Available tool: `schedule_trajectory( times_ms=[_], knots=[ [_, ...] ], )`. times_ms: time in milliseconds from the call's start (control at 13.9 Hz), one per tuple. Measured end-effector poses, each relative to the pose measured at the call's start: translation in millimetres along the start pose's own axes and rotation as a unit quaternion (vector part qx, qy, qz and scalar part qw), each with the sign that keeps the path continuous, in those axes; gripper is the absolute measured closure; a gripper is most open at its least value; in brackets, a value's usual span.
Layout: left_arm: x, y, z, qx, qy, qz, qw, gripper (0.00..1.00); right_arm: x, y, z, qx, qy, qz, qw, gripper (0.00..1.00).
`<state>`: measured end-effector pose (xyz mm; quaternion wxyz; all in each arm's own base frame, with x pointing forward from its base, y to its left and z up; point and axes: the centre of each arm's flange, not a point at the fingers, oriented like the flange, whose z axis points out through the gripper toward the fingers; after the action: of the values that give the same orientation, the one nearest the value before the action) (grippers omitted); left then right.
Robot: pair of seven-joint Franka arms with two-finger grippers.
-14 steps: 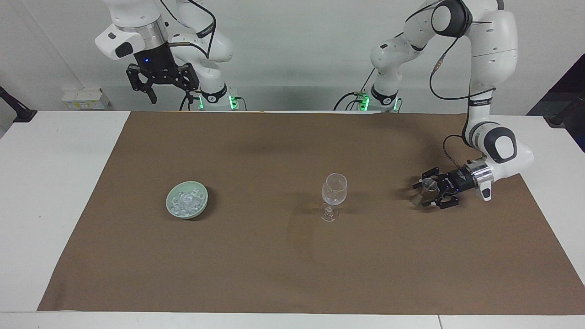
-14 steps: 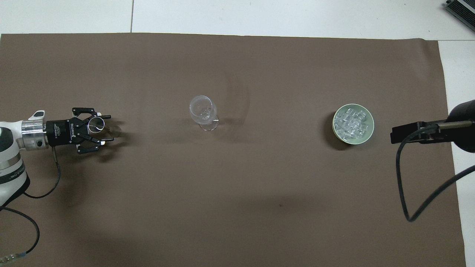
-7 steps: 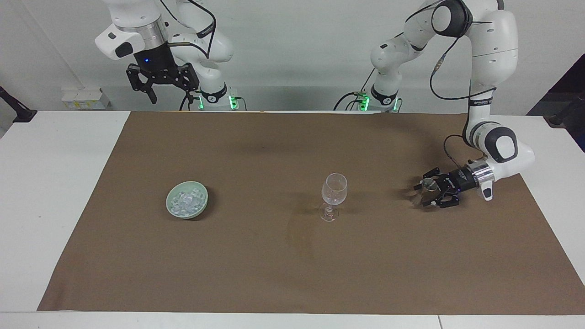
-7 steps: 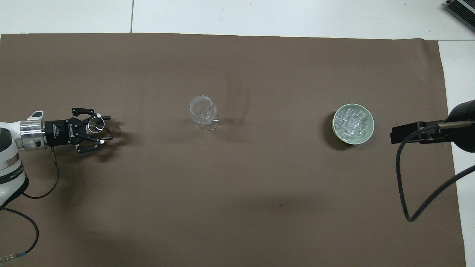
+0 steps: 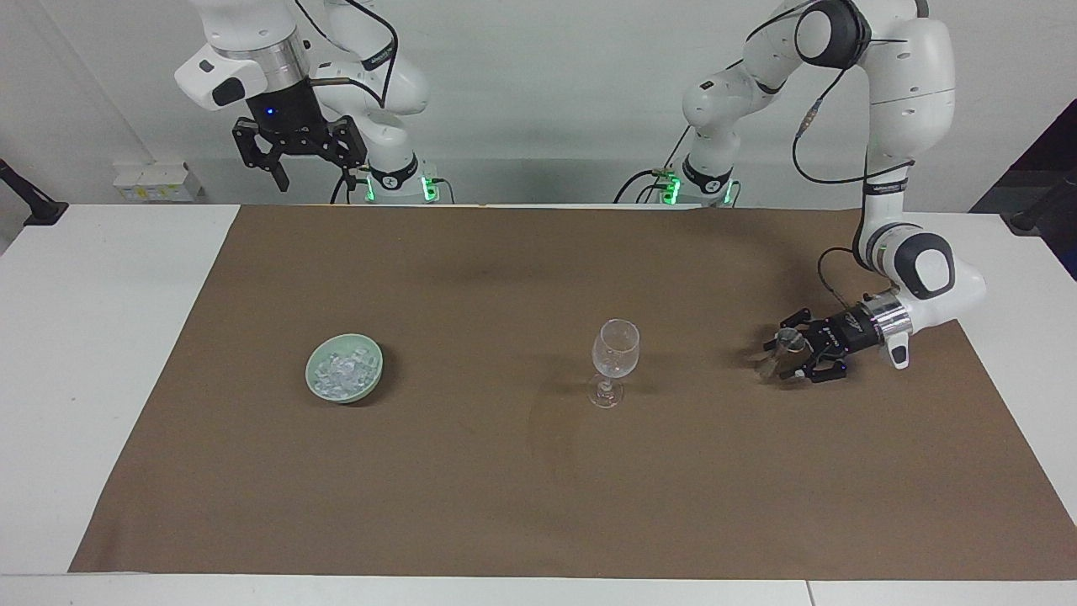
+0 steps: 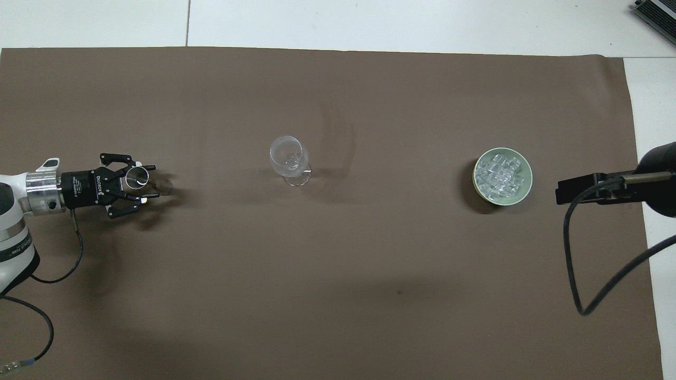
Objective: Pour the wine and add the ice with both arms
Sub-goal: 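Close the left gripper around the small silver metal cup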
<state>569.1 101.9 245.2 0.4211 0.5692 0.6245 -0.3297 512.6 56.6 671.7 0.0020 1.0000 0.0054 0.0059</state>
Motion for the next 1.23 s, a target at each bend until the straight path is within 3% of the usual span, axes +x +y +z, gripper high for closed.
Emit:
schedule_trajectory(
  times_ms=[577,649,721,793,865,937,1226],
  knots=[
    [-1.4,0.8,-1.2,-0.007,-0.008,-0.003,1.0,0.41,0.0,0.0,0.0,0.0,0.0,0.0,1.0,0.0],
    [-1.4,0.8,-1.2,-0.007,-0.008,-0.003,1.0,0.49,0.0,0.0,0.0,0.0,0.0,0.0,1.0,0.0],
    [-1.5,0.9,-1.3,-0.007,-0.008,-0.003,1.0,0.49,0.0,0.0,0.0,0.0,0.0,0.0,1.0,0.0],
    [-1.6,0.8,-1.3,-0.007,-0.008,-0.003,1.0,0.56,0.0,0.0,0.0,0.0,0.0,0.0,1.0,0.0],
    [-1.7,0.8,-1.2,-0.007,-0.008,-0.003,1.0,0.7,0.0,0.0,0.0,0.0,0.0,0.0,1.0,0.0],
    [-1.9,0.8,-1.2,-0.006,-0.009,-0.003,1.0,0.75,0.0,0.0,0.0,0.0,0.0,0.0,1.0,0.0],
    [-2.3,0.7,-1.4,-0.006,-0.01,-0.002,1.0,0.78,0.0,0.0,0.0,0.0,0.0,0.0,1.0,0.0]
  ],
)
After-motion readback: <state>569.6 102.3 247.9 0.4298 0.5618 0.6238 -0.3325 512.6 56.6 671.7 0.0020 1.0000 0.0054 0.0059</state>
